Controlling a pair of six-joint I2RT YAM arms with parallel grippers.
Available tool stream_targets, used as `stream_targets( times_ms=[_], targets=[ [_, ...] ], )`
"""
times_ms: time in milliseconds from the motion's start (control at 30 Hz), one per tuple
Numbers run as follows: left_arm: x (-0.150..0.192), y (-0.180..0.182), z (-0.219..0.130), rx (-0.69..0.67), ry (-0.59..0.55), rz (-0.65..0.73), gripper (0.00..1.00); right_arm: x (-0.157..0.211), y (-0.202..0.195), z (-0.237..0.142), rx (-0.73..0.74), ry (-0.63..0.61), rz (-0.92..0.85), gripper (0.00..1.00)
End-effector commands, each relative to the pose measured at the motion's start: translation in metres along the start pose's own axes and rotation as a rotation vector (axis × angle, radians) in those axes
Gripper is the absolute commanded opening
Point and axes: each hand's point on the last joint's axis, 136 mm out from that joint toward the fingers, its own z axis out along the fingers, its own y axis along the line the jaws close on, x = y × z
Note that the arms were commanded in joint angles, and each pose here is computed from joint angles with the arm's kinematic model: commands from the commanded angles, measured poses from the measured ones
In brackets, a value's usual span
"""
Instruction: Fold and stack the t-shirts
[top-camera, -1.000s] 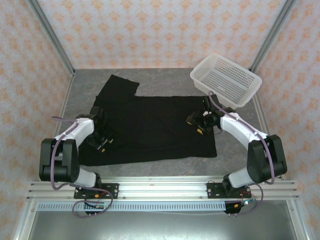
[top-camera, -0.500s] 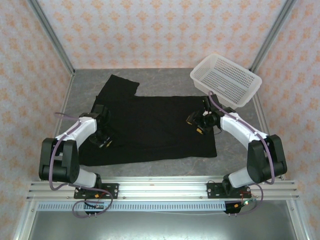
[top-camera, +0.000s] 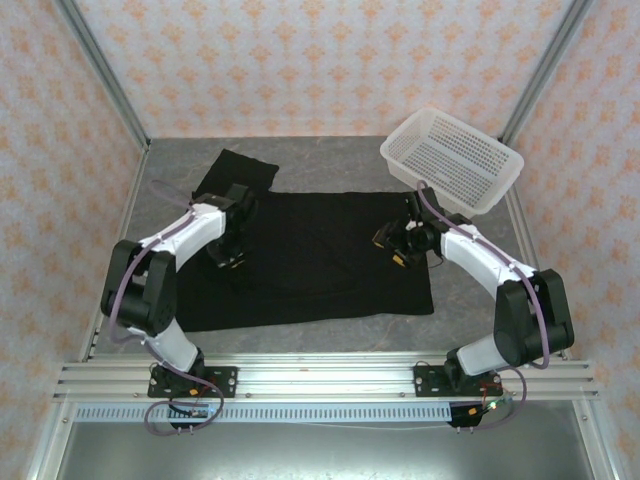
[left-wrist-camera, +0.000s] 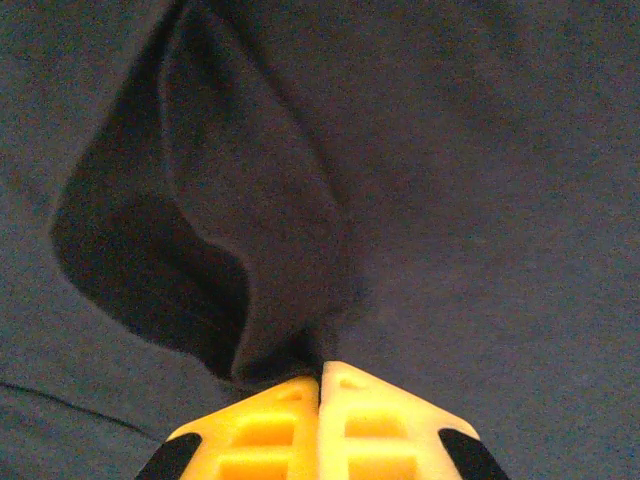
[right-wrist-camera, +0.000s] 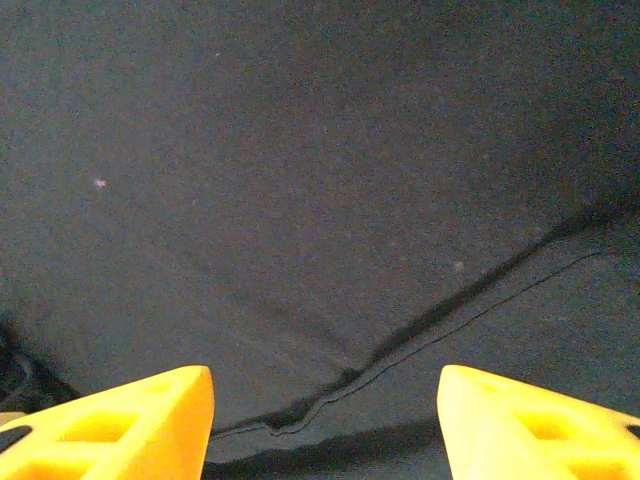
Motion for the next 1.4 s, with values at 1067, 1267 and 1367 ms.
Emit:
stream_targets(
  times_ms=[1067, 1267, 1367],
  targets=[
    [-0.038, -0.045, -0.04, -0.011, -0.227, 0.184, 0.69, -0.025, -0.059, -0.018, 0.254, -0.186, 0.113, 0.61],
    [-0.004, -0.018, -0.045, 0.076, -0.138, 0.094, 0.62, -0.041, -0.089, -0.022, 0.345, -0.251, 0.256, 0.51],
    [0.016, 0.007, -0.027, 0.06, -0.062, 0.049, 0.54, -0.048, -0.095, -0.016, 0.367, -0.251, 0.302, 0.48]
  ],
)
